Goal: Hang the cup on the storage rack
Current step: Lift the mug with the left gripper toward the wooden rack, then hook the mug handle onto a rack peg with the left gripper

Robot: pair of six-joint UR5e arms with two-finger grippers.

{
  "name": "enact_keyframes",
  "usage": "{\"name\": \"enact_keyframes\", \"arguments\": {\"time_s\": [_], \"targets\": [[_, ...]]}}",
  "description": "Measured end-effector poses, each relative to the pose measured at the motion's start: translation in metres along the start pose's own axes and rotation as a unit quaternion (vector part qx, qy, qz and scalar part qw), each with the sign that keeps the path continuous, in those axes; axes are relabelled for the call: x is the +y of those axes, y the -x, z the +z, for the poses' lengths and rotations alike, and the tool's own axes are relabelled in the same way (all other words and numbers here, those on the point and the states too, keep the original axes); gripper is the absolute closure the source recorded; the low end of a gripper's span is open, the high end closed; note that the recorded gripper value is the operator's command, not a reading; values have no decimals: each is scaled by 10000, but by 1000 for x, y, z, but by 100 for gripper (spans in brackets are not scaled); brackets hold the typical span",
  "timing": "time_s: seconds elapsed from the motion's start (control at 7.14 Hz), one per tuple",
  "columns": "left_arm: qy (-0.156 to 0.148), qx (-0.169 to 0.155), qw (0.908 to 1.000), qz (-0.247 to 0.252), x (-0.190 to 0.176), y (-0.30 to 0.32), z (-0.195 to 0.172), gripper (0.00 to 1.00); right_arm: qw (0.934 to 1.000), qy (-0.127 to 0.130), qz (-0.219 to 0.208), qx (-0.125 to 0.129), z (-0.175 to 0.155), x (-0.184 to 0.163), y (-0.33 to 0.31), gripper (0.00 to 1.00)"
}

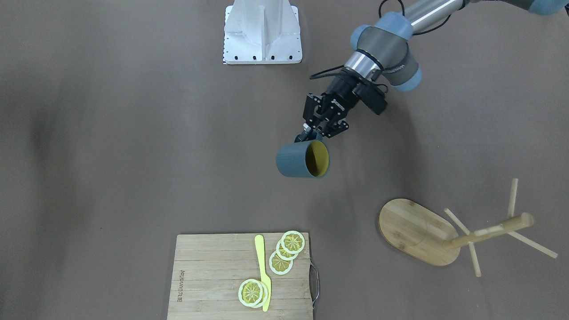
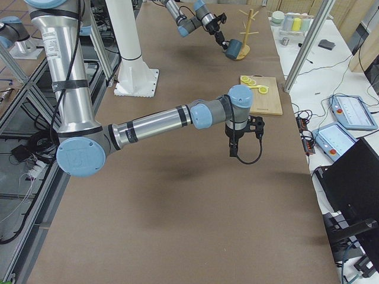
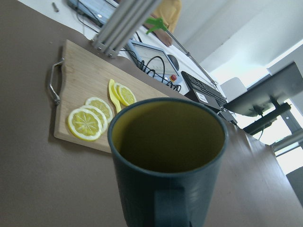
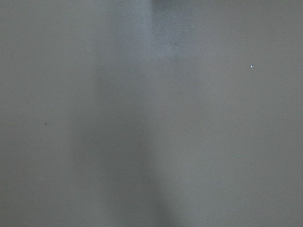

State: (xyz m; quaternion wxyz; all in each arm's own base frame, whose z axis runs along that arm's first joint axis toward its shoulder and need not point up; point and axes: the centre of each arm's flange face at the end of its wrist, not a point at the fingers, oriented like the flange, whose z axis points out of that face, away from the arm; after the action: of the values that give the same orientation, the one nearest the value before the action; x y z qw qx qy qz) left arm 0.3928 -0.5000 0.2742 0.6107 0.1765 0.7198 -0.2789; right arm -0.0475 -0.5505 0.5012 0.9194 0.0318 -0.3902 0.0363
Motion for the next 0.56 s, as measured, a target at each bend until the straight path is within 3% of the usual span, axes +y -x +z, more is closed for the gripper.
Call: {"name": "enact_keyframes", "arguments": {"time_s": [0.14,0.28,0.56], "targets": [[-146,70,9960,-878,-37,-13,0,100,10000,-4,-67,17,-1,3,-11,0],[-319,229,9850,-1677,-69,-22,-5,100,9999,-18,-117,19,-2,4,-16,0],[-676,772,9477,-3024,-119,-16,-16,100,9998,-60,-178,6,-6,5,-14,0]]}}
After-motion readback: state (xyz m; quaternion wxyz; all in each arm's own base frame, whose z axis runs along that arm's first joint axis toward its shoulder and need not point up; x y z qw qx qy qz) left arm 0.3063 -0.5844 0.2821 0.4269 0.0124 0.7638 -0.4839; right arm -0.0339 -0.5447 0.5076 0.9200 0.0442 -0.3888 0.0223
